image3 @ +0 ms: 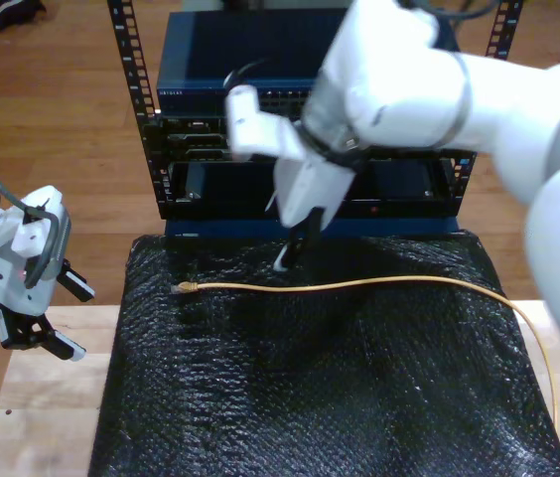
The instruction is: Grab the cable and plug it in
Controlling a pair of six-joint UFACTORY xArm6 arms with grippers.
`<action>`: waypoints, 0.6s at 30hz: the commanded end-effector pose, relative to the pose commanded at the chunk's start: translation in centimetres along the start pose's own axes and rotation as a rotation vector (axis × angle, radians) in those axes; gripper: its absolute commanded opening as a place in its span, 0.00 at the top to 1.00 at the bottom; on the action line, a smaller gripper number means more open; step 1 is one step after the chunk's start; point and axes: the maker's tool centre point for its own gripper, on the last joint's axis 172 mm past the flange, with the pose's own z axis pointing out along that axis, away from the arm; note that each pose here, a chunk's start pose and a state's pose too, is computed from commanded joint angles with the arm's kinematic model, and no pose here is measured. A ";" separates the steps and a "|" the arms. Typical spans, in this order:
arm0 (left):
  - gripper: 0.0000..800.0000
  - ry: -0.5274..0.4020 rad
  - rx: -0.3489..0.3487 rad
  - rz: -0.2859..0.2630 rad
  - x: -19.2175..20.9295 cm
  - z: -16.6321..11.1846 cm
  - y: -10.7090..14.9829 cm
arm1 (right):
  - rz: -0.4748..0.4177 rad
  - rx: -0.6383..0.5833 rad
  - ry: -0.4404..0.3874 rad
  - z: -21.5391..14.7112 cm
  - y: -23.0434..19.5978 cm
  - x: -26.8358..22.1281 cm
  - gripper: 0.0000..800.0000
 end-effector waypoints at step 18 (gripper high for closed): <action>0.00 0.014 -0.026 -0.069 -1.5 0.8 -0.4 | 0.053 -0.091 -0.182 5.5 2.4 1.9 0.01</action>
